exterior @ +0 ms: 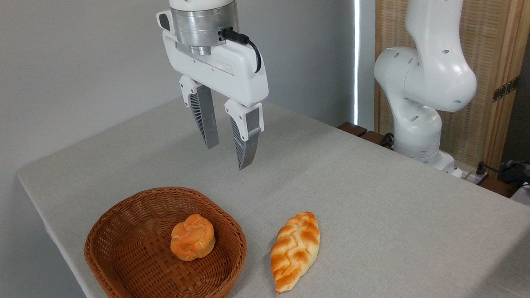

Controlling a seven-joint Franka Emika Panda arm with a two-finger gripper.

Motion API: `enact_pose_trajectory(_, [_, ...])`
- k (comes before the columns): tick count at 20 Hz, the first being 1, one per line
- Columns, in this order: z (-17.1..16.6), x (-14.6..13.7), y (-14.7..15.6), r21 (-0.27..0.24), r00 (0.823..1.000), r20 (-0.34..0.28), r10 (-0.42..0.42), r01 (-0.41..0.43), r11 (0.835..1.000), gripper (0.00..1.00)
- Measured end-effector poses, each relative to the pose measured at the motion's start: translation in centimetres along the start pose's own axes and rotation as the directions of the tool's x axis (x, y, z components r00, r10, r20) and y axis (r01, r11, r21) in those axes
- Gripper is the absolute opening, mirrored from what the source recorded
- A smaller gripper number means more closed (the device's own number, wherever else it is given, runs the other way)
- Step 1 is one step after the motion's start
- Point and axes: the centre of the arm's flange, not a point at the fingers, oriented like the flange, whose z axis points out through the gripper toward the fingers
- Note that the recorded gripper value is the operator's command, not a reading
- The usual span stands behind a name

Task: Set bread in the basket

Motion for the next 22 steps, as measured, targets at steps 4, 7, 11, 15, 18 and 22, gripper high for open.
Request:
enact_pose_trajectory(4, [0.0, 0.0, -0.1, 0.0, 1.0, 0.0, -0.001, 0.001, 1.0, 1.0])
enact_pose_trajectory(7, [0.0, -0.1, -0.1, 0.0, 1.0, 0.0, -0.002, 0.002, 1.0, 1.0])
enact_pose_trajectory(11, [0.0, -0.1, -0.1, 0.0, 1.0, 0.0, -0.002, 0.002, 1.0, 1.0])
enact_pose_trajectory(15, [0.0, -0.1, -0.1, 0.0, 1.0, 0.0, -0.002, 0.002, 1.0, 1.0])
enact_pose_trajectory(18, [-0.3, -0.3, -0.1, 0.004, 1.0, -0.004, -0.004, 0.004, 1.0, 1.0])
enact_pose_trajectory(22, [1.0, -1.5, -1.8, 0.077, 0.999, -0.041, -0.019, 0.022, 0.997, 1.0])
